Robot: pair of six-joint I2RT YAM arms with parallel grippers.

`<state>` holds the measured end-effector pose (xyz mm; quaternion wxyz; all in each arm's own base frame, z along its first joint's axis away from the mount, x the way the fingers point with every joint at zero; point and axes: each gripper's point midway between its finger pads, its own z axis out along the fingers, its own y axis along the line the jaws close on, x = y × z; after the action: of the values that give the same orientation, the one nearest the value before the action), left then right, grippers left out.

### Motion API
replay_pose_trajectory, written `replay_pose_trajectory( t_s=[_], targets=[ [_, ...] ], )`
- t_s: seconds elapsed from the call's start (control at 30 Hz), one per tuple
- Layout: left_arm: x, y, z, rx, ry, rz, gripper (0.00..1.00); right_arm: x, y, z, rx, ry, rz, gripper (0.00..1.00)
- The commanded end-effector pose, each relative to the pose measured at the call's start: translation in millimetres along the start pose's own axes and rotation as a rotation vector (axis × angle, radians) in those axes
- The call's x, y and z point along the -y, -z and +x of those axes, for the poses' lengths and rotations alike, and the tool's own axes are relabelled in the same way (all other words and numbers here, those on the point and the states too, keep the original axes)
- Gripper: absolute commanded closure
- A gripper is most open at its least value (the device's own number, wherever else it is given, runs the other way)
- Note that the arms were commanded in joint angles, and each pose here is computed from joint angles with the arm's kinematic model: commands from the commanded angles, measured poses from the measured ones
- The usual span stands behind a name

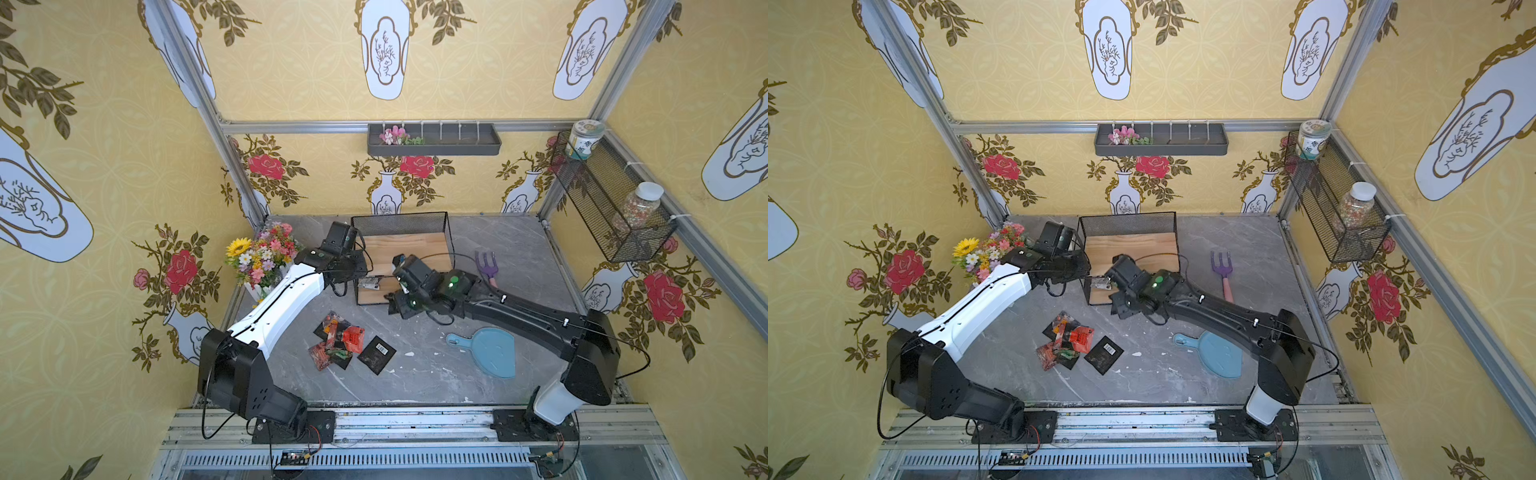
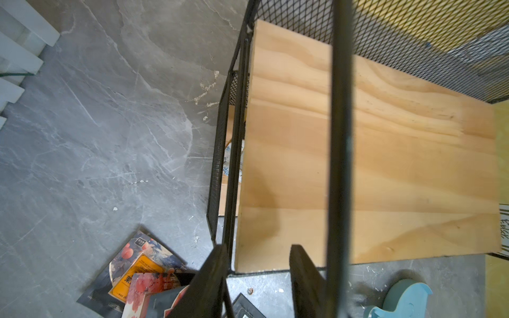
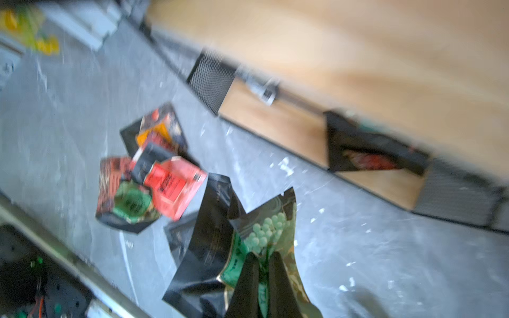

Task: Remove the tea bags from the shelf
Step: Pick up the tea bag from the shelf, then place the tea bag at the center of the board.

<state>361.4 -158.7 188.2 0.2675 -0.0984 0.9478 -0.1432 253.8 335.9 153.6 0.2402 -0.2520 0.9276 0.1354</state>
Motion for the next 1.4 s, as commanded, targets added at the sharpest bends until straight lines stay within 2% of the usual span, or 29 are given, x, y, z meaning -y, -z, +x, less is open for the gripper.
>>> replay_pose_trajectory(
  t_s=[0.0,0.17,0.3,0.7,1.0,1.37],
  targets=[
    [6,-2,0,-0.005,0.003,0.024,0.57,-47,-20,8,0.036,0.024,-0.139,1.0],
    [6,-2,-1,-0.006,0.0,0.023,0.57,-91,-64,29,-0.025,0.103,-0.187,1.0],
    [5,-2,0,-0.007,0.0,0.02,0.57,-110,-89,22,-0.042,0.153,-0.204,1.0],
    [3,0,1,-0.005,0.002,0.016,0.57,-121,-131,28,-0.09,0.186,-0.208,0.85],
    [4,-1,2,-0.009,0.004,0.02,0.57,-114,-122,24,-0.072,0.177,-0.183,0.64],
    [4,-2,2,-0.011,0.005,0.022,0.57,-109,-82,9,0.004,0.146,-0.185,0.48]
  ],
)
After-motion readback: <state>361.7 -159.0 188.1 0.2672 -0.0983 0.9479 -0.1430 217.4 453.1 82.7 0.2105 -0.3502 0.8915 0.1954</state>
